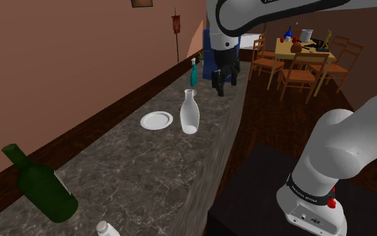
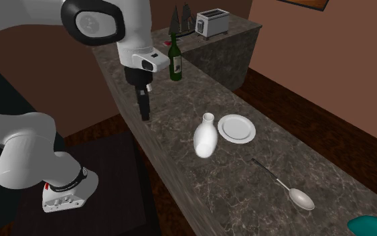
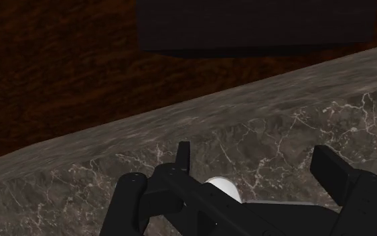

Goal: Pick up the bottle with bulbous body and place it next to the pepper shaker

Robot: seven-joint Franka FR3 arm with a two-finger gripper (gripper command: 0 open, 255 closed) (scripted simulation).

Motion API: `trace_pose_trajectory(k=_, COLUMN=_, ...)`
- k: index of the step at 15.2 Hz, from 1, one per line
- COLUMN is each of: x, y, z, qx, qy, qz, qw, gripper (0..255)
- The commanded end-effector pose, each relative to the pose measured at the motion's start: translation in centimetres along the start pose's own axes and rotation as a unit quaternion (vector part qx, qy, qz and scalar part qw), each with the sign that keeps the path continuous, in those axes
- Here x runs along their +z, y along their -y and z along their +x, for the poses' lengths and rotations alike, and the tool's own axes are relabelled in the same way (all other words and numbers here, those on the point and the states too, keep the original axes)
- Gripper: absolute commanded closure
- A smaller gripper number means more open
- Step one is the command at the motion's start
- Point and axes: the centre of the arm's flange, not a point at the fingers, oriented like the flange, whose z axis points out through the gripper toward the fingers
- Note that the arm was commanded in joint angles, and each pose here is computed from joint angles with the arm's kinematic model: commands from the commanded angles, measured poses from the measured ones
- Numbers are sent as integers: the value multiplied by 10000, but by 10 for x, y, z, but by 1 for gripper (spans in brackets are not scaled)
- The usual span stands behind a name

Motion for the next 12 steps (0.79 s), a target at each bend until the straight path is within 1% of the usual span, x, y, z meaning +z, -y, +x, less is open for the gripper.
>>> trace_pose_trajectory(k=1, x=3, y=-4, z=28, qx=15, qy=-23, qz=66, qw=10000, gripper=0)
trace_pose_trajectory(k=12, x=33, y=-25, z=166, qx=87, qy=-133, qz=436, qw=9989, gripper=0)
